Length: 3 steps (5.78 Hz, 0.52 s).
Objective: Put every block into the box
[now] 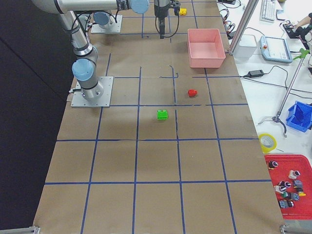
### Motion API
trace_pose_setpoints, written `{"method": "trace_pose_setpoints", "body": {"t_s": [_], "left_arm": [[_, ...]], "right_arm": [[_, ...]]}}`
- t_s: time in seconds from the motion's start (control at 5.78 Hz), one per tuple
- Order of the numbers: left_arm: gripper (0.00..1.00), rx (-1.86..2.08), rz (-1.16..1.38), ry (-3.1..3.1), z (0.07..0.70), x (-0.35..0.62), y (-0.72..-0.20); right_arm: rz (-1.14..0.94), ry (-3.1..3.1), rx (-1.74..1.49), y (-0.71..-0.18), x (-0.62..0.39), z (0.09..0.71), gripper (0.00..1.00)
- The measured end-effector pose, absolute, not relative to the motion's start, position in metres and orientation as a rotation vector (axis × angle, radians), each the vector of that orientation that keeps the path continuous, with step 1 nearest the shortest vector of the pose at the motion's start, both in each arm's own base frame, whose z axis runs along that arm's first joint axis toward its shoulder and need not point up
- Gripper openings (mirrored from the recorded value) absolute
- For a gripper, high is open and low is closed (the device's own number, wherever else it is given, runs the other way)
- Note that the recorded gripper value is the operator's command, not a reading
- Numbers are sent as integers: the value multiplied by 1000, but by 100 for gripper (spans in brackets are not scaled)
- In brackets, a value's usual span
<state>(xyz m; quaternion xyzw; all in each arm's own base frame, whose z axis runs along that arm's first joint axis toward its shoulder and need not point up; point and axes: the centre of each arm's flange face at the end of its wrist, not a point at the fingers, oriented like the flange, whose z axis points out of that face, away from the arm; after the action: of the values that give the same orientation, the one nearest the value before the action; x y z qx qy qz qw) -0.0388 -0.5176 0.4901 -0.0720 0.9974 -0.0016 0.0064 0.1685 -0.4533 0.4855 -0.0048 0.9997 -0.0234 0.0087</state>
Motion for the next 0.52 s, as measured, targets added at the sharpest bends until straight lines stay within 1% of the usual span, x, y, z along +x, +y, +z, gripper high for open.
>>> {"method": "trace_pose_setpoints", "body": {"t_s": [0.35, 0.52], "left_arm": [[99, -272, 15, 3116, 488, 83, -511], [99, -251, 36, 3122, 482, 135, -498]], "right_arm": [[-71, 3123, -16, -453, 168, 485, 100], [-69, 3124, -30, -454, 167, 484, 100]]}}
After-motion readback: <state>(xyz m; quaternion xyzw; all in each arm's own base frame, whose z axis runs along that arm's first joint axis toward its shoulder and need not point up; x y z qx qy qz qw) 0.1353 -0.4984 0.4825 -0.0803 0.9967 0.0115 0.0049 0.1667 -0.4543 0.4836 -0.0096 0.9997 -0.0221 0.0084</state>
